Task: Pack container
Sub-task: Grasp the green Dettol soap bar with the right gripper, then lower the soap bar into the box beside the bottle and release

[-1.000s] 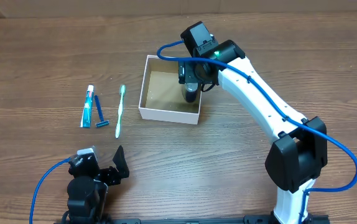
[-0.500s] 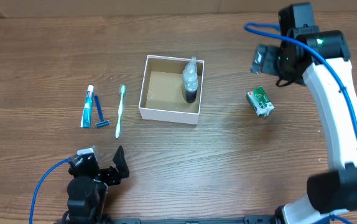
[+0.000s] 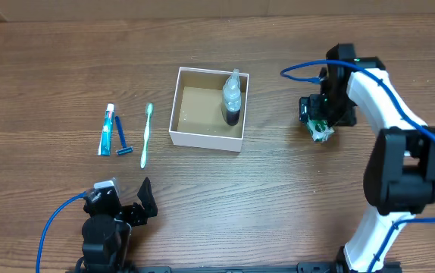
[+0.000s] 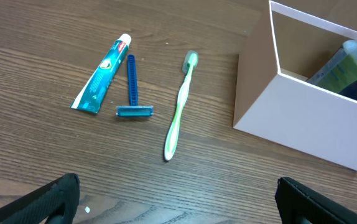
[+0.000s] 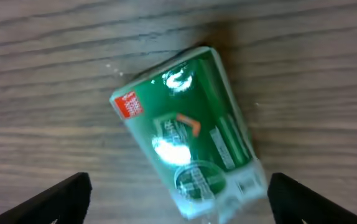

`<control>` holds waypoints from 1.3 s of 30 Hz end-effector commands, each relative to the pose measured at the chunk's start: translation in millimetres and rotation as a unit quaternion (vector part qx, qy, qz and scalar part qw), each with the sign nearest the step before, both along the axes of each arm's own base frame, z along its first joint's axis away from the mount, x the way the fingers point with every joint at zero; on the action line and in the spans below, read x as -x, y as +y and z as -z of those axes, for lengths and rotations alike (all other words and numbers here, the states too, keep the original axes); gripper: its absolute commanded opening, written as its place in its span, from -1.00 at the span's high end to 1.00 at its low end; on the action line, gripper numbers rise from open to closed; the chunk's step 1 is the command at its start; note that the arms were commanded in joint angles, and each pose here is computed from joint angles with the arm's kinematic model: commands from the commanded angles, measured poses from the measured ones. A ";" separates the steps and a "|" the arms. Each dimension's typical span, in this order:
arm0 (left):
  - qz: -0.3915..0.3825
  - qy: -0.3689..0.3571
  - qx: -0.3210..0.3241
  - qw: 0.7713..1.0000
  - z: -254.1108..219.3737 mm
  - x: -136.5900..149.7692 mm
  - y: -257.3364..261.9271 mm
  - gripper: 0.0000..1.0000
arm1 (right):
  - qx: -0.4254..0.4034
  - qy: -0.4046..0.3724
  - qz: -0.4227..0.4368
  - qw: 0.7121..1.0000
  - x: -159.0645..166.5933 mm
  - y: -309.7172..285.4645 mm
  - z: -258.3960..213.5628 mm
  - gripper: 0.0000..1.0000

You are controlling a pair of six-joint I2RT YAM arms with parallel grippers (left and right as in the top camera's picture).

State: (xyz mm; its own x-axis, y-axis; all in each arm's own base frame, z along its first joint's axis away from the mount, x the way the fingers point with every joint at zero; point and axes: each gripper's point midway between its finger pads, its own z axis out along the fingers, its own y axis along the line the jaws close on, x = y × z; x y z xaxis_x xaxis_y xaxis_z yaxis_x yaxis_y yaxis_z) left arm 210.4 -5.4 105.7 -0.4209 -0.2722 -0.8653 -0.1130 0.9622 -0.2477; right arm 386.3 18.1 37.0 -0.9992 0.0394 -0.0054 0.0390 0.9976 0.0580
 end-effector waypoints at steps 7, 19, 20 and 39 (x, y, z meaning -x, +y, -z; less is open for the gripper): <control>0.000 0.000 0.006 1.000 2.4 -0.1 -0.5 -1.00 | -0.003 0.032 0.014 0.999 3.6 5.0 30.9 -0.32; 0.000 0.000 0.006 1.000 2.4 -0.1 -0.5 -1.00 | 0.028 0.057 0.056 0.996 17.6 -4.1 21.3 0.12; 0.000 0.000 0.006 1.000 2.3 -0.1 -0.5 -1.00 | 0.027 0.055 0.055 0.997 18.9 -3.1 13.8 0.13; 0.000 0.000 0.006 1.000 2.4 -0.1 -0.5 -1.00 | -0.084 -0.227 -0.214 0.947 75.3 244.2 -174.8 0.22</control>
State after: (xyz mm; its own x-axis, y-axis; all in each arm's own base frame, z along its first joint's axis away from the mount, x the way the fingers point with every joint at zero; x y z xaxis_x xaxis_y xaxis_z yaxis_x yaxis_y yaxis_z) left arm 210.4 -5.3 105.7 -0.4208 -0.2722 -0.8654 -0.1134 0.9622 -0.2475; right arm 311.1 242.8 217.9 -0.8456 -0.2959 -0.4444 -0.4059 0.8970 0.1752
